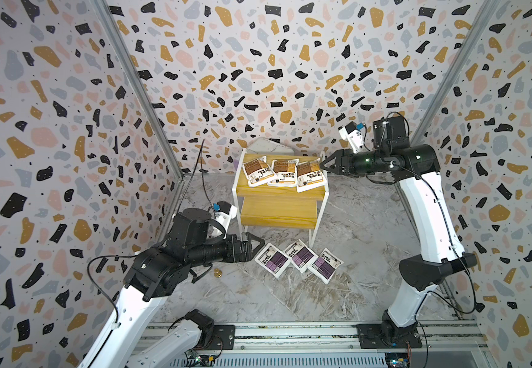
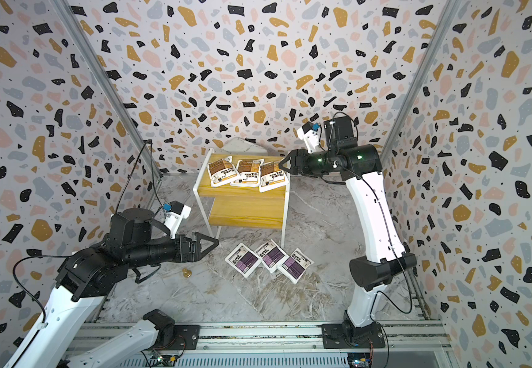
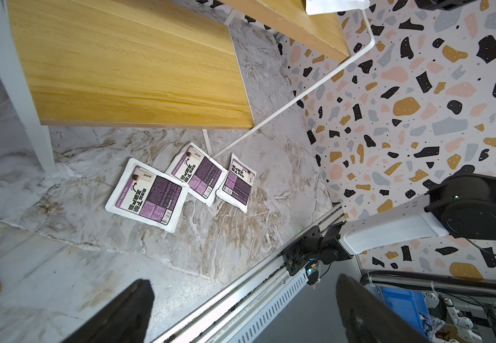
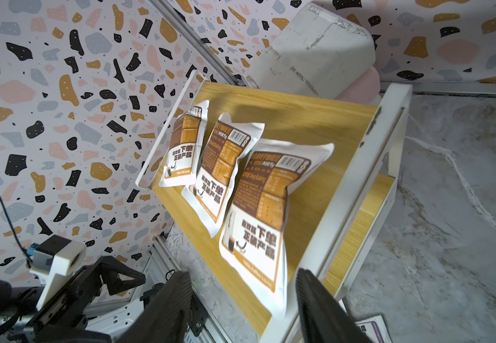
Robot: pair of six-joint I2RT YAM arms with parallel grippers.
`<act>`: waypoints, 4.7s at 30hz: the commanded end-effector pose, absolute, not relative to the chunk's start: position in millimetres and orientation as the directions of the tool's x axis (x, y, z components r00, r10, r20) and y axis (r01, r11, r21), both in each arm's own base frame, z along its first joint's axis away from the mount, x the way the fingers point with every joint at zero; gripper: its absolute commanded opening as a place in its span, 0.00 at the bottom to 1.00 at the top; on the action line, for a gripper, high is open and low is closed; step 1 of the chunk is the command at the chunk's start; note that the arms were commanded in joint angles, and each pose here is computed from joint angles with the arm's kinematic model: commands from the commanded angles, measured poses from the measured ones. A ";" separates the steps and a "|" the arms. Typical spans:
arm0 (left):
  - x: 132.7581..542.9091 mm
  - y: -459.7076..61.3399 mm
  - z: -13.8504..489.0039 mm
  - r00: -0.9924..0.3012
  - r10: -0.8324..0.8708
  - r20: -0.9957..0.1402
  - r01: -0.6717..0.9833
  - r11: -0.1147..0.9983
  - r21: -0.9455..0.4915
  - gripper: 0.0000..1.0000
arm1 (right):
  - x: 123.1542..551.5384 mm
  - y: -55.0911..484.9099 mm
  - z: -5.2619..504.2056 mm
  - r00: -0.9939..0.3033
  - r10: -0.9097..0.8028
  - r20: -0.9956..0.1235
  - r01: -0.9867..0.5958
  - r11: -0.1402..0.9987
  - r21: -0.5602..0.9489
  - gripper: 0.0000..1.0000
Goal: Place the bagged coffee beans on the shelf by color
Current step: Place the bagged coffee beans on the shelf, then pick up the bagged coffee beans at the center of the board.
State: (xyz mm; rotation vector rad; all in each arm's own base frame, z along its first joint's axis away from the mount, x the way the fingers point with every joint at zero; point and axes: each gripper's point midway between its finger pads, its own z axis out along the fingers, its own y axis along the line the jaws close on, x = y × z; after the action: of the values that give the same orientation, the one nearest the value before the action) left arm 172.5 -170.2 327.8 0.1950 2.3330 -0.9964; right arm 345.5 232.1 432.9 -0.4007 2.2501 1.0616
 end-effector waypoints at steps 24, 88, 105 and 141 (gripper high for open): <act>179.5 -169.0 325.7 -0.814 -0.125 -0.567 0.329 0.705 -0.628 1.00 | 322.4 252.1 426.2 -0.766 -0.055 -0.641 -0.540 0.596 0.594 0.61; 170.4 -179.7 177.7 -0.954 -0.170 -0.247 0.067 0.683 -0.727 1.00 | 215.0 155.8 22.5 -0.942 0.298 0.155 0.332 0.900 0.281 0.48; 172.7 -176.4 178.6 -0.952 -0.172 -0.255 0.064 0.699 -0.712 1.00 | 206.4 131.0 -5.6 -0.970 0.188 0.157 0.201 0.977 0.073 0.34; 189.3 -222.9 163.5 -0.936 -0.022 -0.351 0.258 0.635 -0.728 0.99 | 204.0 153.0 28.6 -0.973 0.221 0.065 0.230 0.918 0.322 0.43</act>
State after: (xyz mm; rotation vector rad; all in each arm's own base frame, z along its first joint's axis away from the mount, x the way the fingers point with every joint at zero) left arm 181.7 -214.6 159.1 0.0929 2.6097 -1.2097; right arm 187.8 147.0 21.8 0.3282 3.1570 0.4939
